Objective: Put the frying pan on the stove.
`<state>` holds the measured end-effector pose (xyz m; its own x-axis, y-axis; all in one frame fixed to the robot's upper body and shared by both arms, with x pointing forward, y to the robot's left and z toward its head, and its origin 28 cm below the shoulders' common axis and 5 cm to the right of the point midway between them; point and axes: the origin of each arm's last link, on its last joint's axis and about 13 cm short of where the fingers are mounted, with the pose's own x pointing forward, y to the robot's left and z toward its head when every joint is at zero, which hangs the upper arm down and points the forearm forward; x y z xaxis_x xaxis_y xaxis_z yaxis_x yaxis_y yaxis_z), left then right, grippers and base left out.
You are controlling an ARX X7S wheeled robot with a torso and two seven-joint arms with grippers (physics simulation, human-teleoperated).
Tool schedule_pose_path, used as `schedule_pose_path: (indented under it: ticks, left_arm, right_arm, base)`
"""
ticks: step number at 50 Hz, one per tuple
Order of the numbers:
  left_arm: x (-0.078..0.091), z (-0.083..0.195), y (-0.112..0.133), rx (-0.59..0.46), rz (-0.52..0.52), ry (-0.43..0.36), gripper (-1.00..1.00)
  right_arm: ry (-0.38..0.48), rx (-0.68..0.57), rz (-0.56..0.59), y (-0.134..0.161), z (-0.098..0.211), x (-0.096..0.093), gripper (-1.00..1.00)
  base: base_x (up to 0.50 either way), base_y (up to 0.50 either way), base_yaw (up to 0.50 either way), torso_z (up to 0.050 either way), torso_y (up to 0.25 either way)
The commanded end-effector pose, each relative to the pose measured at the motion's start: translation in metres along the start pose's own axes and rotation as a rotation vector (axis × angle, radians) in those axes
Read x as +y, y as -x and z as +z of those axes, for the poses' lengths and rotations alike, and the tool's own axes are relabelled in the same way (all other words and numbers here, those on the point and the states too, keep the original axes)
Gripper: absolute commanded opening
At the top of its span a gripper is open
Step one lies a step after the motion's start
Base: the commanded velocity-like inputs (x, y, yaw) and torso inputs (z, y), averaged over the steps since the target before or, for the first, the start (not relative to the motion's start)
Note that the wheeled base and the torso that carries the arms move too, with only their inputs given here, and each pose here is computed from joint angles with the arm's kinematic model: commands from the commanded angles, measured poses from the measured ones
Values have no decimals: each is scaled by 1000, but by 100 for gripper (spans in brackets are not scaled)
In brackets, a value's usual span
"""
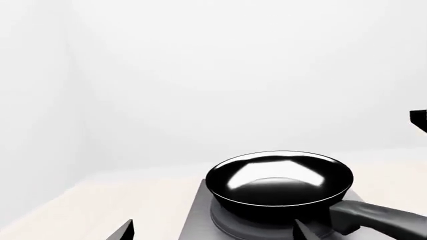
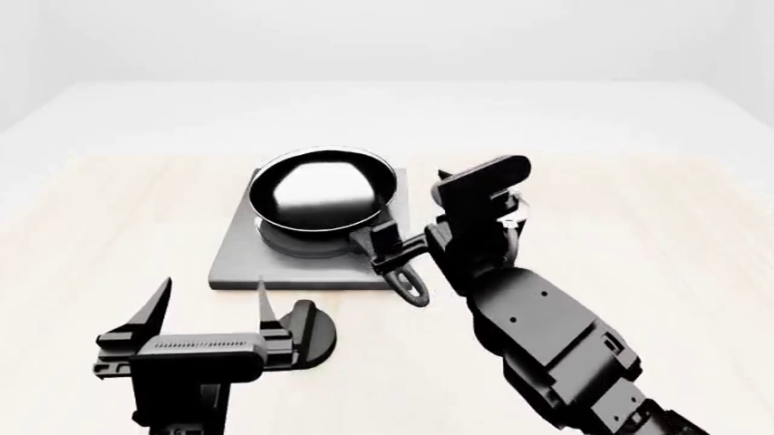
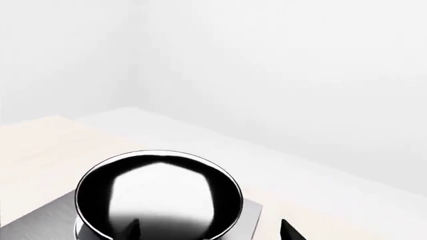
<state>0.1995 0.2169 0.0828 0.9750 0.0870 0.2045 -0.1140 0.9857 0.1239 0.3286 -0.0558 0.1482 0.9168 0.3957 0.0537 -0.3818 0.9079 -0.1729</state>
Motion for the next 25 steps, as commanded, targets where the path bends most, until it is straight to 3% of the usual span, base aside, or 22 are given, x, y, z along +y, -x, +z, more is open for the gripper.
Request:
schedule_pose_path:
  ticks: [1, 7, 25]
  left_arm:
    - [2, 11, -2, -30, 7, 0, 100]
    - [5, 18, -1, -51, 15, 12, 100]
    - [12, 42, 2, -123, 10, 33, 100]
  right_arm:
    - [-26, -160, -108, 30, 23, -2, 100]
    - [23, -260, -194, 44, 39, 0, 100]
    - [-30, -354, -222, 85, 65, 6, 100]
  base:
    - [0, 0, 0, 0, 0]
    - [0, 0, 0, 0, 0]
    - [0, 0, 0, 0, 0]
